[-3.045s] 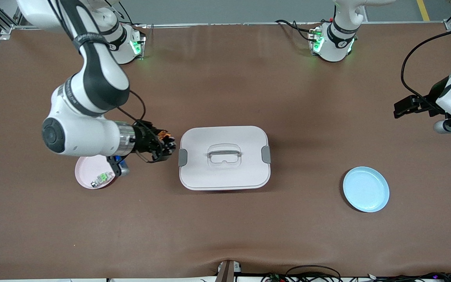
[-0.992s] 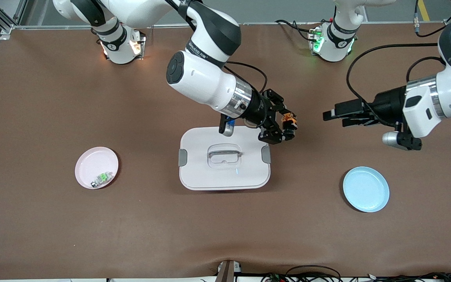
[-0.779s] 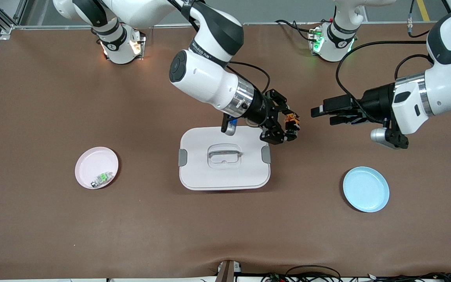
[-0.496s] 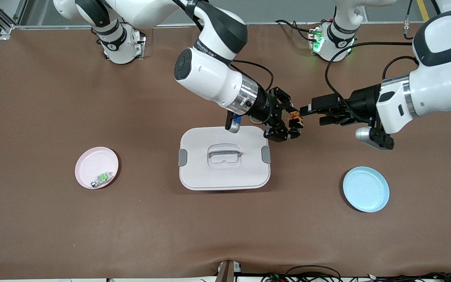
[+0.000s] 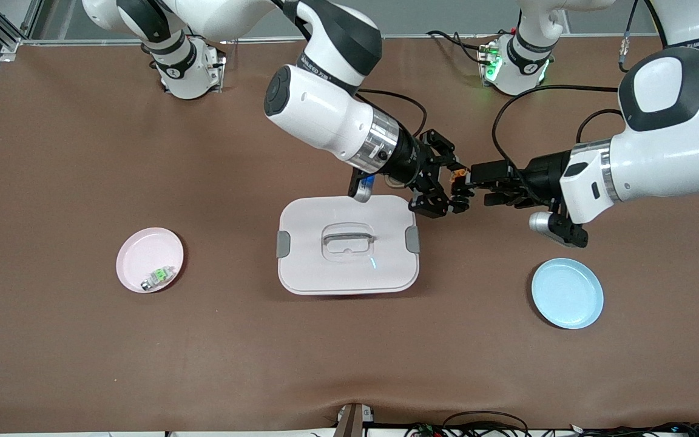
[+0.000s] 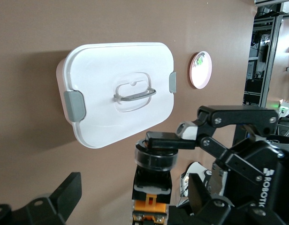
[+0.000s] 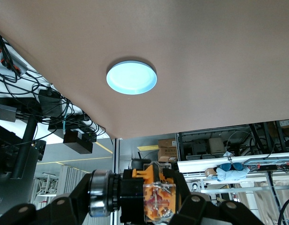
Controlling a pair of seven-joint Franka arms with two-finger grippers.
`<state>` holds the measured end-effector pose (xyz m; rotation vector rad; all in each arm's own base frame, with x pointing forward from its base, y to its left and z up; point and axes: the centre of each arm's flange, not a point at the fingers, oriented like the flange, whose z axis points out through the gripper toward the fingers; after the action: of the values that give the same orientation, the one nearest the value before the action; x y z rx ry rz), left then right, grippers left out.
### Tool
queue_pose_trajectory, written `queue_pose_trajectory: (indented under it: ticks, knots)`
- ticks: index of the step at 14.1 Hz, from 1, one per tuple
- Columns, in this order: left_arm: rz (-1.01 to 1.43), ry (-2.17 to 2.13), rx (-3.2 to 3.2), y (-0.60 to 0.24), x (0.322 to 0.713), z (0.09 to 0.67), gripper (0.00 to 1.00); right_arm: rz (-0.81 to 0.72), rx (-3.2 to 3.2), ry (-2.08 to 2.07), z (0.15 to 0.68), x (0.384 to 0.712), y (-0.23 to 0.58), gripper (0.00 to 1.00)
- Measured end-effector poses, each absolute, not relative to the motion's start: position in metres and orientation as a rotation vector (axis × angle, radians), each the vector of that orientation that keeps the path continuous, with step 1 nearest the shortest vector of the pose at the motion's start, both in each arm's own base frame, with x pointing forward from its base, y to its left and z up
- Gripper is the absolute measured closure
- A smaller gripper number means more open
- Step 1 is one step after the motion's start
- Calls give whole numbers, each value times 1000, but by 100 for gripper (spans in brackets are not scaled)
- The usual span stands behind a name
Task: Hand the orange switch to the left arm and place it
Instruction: 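Hold the switch above the box while the left gripper reaches it, then close the left gripper on the switch and open the right gripper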
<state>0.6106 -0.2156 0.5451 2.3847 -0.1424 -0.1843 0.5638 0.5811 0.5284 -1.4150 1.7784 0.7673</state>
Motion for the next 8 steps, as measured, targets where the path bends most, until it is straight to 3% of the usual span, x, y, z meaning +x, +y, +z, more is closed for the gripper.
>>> queue_pose_trajectory:
  ticks: [3,8]
  knots:
    - [-196,-163,2384,-227,607,543,0,762,-1388,1774,531,566,580,28]
    - [-194,-167,2382,-229,607,545,52,769,-1374,1788,529,566,580,28]
